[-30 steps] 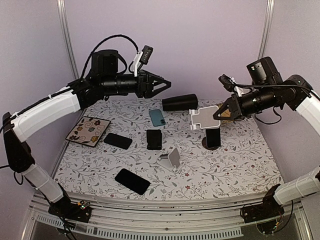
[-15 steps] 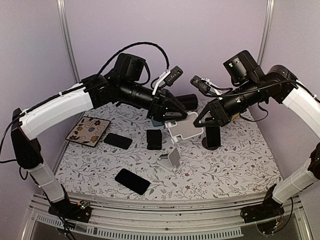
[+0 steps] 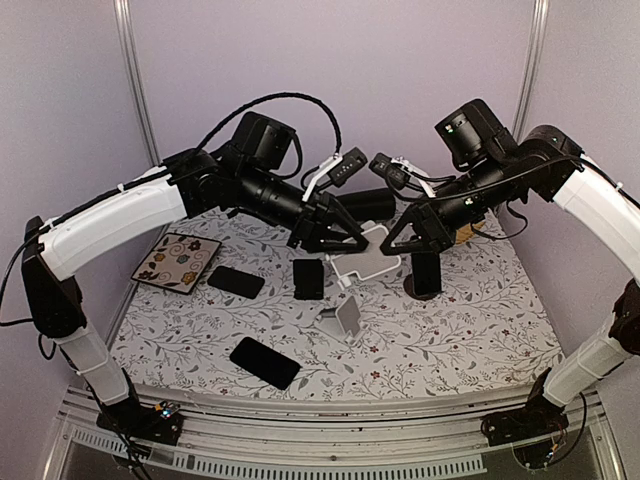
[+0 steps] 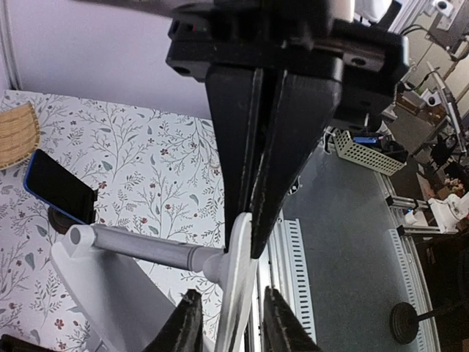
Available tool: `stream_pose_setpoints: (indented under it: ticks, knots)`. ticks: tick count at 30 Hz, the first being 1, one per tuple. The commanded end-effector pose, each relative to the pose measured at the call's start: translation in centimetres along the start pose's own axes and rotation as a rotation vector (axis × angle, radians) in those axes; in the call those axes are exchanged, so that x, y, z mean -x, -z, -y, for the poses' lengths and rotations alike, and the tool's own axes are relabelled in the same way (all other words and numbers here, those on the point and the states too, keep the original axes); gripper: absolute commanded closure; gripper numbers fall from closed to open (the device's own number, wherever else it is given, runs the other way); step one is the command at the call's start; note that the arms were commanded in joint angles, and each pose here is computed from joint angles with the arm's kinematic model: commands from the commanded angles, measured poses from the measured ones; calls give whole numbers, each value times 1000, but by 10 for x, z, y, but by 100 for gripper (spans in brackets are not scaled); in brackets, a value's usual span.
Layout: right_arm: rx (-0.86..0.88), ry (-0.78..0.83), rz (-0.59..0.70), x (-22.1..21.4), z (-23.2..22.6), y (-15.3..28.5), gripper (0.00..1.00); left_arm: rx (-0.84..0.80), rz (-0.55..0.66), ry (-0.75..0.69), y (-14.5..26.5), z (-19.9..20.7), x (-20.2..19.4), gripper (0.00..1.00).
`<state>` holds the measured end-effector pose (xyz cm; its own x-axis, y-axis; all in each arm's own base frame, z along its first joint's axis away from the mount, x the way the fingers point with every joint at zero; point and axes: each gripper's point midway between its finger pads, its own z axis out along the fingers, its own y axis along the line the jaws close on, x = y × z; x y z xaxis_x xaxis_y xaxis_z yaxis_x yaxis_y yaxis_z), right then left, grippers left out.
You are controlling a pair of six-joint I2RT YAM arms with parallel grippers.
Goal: Place the phone on the phone stand
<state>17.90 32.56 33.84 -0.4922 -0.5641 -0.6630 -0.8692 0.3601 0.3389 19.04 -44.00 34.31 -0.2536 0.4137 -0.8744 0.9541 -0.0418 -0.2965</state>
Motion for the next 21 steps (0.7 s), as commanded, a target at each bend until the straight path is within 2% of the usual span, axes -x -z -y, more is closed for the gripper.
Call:
stream_pose_setpoints:
  ticks: [1, 10, 14, 15, 16, 18, 21]
  knots:
    - [23, 66, 57, 15, -11, 9, 98, -21, -39, 7, -6, 3, -11, 75]
    - [13, 70, 67, 18, -9, 9, 98, -44, -53, 19, -7, 5, -18, 100]
    - [-9, 69, 83, 22, -6, 10, 98, -56, -47, 15, -6, 8, -16, 100]
    - [-21, 65, 89, 23, -4, 11, 94, -55, -43, 15, -6, 8, -15, 100]
    - [-36, 61, 96, 25, -2, 12, 85, -50, -36, 13, -5, 8, -13, 100]
    - [-69, 47, 122, 30, 2, 15, 59, -13, -6, 5, -3, 2, -8, 100]
    - [-137, 4, 202, 43, 11, 28, 31, 88, 67, -12, 4, -11, 4, 100]
